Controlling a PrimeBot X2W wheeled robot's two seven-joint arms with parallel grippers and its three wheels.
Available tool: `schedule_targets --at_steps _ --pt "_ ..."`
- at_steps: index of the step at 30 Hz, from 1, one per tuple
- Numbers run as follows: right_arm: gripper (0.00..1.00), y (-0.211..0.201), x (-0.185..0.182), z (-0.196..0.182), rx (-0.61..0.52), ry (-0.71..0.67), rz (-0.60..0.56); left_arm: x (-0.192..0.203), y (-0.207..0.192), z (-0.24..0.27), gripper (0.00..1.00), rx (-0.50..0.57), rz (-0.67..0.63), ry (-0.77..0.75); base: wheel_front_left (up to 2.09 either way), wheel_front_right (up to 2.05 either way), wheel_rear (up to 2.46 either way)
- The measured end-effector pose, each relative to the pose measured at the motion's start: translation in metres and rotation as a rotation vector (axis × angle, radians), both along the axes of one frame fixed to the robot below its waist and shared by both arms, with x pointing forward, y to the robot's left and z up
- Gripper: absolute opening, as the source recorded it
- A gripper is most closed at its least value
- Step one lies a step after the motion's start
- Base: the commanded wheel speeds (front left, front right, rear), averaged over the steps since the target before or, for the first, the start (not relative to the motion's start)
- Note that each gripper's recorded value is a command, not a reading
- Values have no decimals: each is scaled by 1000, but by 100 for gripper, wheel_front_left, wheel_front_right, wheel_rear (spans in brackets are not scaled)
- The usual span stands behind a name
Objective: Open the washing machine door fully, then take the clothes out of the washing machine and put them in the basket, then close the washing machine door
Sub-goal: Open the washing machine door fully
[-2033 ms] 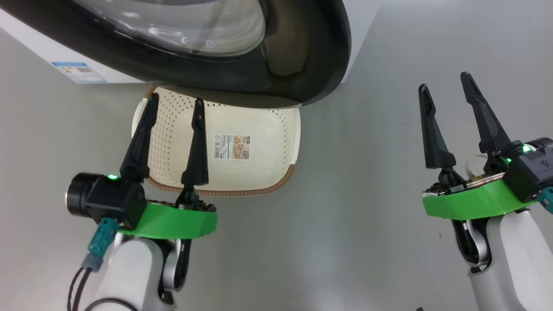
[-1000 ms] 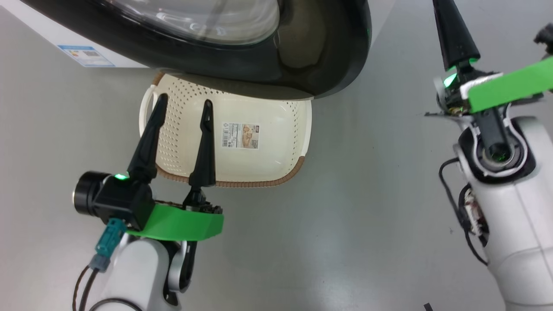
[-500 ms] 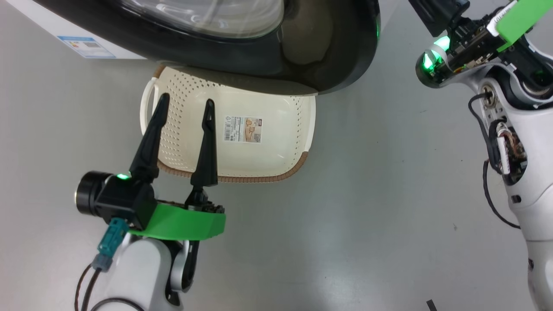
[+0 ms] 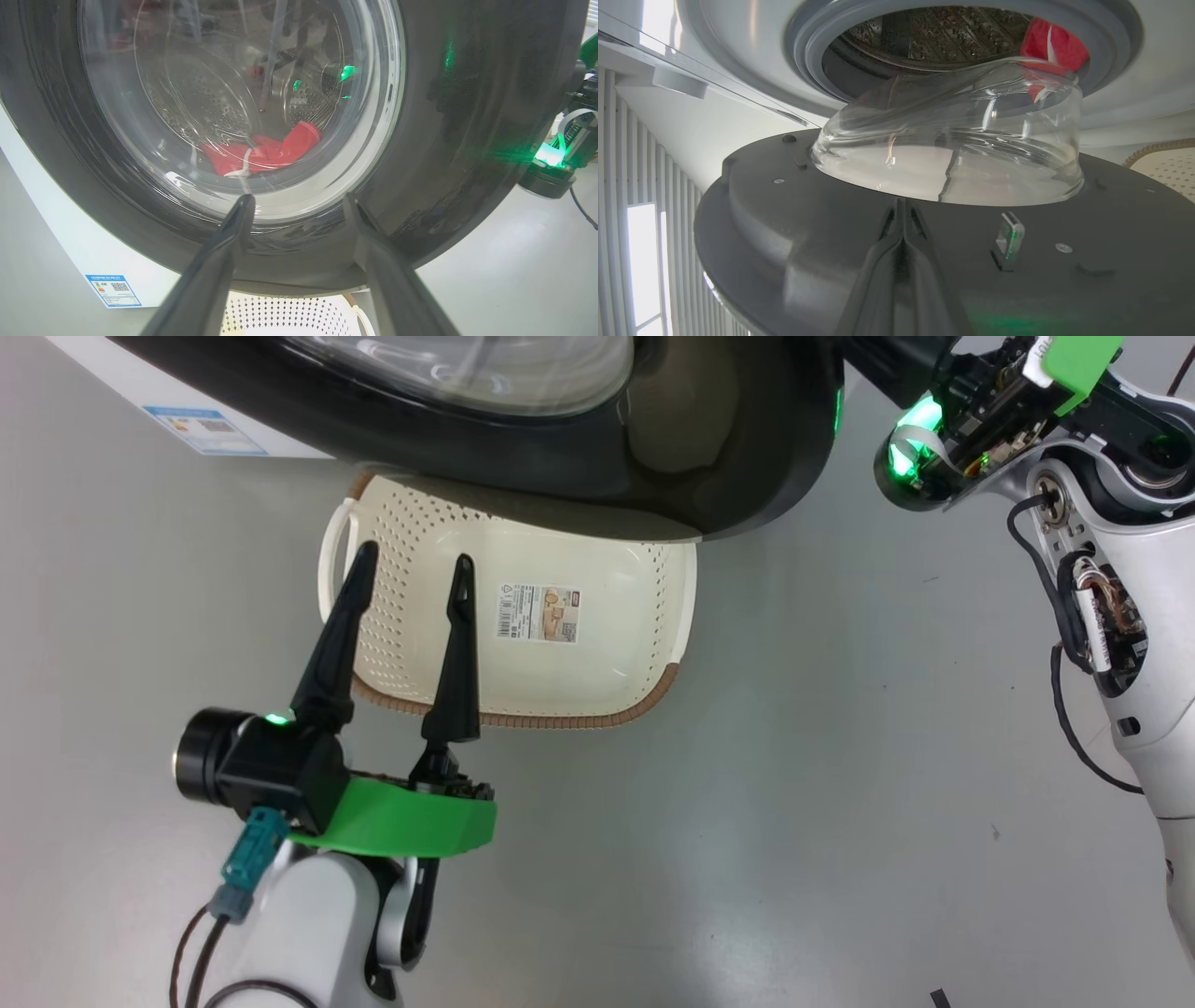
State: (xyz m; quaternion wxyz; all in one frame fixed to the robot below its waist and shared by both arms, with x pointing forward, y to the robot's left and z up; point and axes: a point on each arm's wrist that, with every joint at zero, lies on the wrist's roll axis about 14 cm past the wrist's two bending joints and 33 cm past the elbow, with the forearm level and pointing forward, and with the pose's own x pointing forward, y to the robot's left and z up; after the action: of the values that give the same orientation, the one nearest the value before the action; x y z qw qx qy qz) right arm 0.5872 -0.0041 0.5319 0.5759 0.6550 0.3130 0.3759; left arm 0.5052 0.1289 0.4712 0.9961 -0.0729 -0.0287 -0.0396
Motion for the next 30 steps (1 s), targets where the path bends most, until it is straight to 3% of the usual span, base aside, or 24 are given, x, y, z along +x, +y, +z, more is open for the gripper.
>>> schedule_targets --at_steps 16,30 --pt "0 9 -47 16 18 -32 110 -11 8 26 100 -4 21 -40 0 0 0" --pt "0 38 -94 22 27 -13 206 -44 34 43 100 -31 97 -51 0 0 0"
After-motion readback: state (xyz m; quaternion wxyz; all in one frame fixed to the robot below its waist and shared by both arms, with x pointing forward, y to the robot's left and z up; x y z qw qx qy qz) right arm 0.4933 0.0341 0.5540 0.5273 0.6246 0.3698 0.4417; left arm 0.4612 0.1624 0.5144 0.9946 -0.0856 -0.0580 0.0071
